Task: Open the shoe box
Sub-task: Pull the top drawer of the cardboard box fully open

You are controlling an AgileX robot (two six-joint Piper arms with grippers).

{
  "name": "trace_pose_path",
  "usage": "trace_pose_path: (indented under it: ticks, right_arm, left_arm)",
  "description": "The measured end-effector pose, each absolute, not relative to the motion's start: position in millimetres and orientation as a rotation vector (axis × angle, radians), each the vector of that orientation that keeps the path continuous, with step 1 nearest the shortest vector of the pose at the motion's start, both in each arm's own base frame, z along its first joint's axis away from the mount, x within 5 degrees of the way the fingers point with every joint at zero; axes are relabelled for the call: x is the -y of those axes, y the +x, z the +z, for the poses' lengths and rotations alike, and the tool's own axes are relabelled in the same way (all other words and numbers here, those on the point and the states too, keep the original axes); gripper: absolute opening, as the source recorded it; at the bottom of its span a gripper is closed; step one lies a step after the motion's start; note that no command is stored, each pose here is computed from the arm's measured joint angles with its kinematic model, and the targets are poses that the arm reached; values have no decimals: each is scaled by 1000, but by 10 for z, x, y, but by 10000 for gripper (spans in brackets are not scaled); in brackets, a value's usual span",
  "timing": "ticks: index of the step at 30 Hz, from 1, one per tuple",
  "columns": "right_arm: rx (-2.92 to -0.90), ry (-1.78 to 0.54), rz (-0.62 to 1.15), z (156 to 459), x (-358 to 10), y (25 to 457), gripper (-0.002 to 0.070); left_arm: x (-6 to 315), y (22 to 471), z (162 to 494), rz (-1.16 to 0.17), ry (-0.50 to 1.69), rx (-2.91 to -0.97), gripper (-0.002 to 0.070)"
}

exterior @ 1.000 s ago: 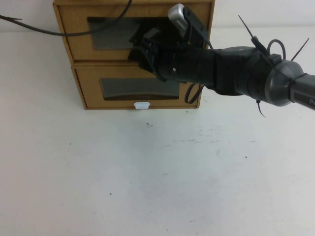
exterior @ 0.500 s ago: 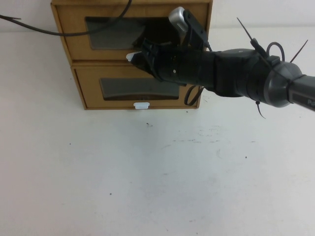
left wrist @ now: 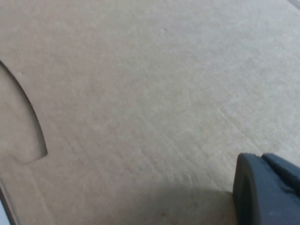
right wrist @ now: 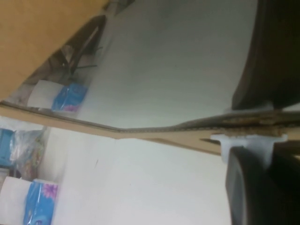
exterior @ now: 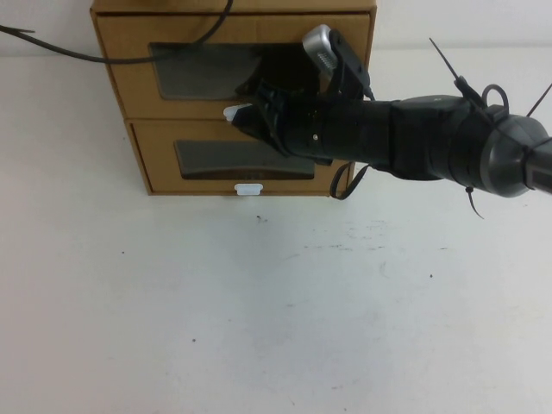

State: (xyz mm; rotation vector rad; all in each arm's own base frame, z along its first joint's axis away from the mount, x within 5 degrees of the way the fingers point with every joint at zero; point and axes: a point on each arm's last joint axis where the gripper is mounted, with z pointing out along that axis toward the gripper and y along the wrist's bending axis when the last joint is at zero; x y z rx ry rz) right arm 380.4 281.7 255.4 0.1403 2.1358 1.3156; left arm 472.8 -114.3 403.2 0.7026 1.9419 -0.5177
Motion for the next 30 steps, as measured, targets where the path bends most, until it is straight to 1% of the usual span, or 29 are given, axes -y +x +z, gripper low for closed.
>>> trace_pose_path:
  ticks: [13, 22, 30]
  right_arm:
    - [-2139, 108, 1357, 2604, -2801, 3745, 13]
    - [-2209, 109, 1409, 2500, -2722, 3527, 11]
    - [-2236, 95, 1433, 2529, -2622, 3320, 10]
  left_arm:
    - [1140, 4723, 4041, -513, 704, -1941, -4]
    - [1141, 4720, 4039, -515, 706, -1944, -4]
    - [1141, 4720, 4038, -515, 707, -1944, -4]
